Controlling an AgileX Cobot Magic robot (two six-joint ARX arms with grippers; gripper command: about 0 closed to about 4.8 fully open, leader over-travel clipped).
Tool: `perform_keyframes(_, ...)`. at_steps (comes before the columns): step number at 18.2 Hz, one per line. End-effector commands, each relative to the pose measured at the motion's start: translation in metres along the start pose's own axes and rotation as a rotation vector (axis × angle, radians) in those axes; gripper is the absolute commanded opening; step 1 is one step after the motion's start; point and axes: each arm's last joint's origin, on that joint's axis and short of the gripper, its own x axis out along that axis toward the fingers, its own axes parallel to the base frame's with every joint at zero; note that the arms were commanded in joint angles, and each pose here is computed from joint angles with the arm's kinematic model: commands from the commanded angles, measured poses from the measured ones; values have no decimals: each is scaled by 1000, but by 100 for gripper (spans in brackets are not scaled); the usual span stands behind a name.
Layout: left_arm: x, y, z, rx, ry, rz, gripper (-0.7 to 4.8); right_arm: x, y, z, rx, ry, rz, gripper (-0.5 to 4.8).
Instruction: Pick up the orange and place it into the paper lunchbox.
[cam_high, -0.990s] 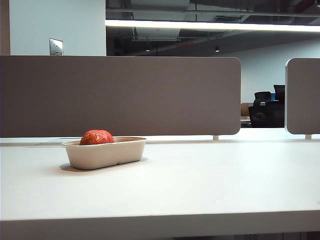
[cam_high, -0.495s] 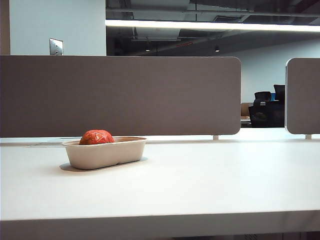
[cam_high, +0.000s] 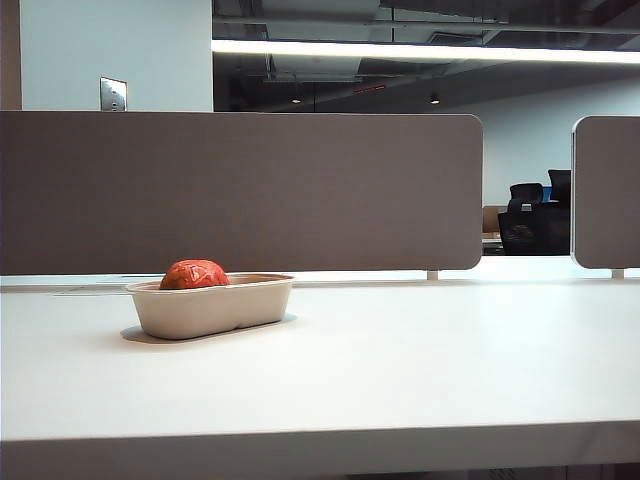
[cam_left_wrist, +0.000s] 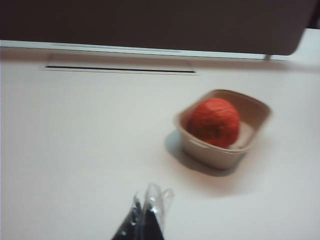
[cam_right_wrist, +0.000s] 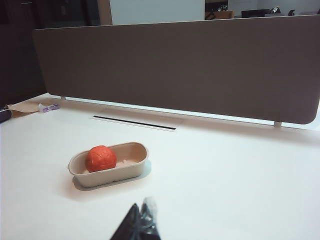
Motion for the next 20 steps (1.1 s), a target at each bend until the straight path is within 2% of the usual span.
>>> perform_keyframes(1,-2,5,15,76,-159,133,-5,0,0,2,4,-13,2,0)
perform_keyframes(2,-2,5,15,76,-159,133,22,0,0,2,4,-13,2,-1)
perform_keyframes(5,-1,5,13,75,-147,132,22,0,0,2,4,-13,2,-1)
perform_keyframes(8,-1,5,14,75,-148,132,22,4,-7,-3,10,-53,-249,-1)
perform_keyframes(9,-1,5,13,75,-147,129,22,13,-19,-18,23,-153,-525,0)
perform_keyframes(10,-1,5,13,76,-147,128,22,20,-25,-33,13,-190,-577,0)
perform_keyframes(11,-1,5,13,76,-147,126,22,29,-38,-71,-27,-105,-545,0)
perform_keyframes(14,-1,5,14,76,-147,126,22,31,-43,-86,-34,-55,-479,0)
perform_keyframes(20,-1,5,13,76,-147,126,22,31,-49,-102,-32,-15,-551,0)
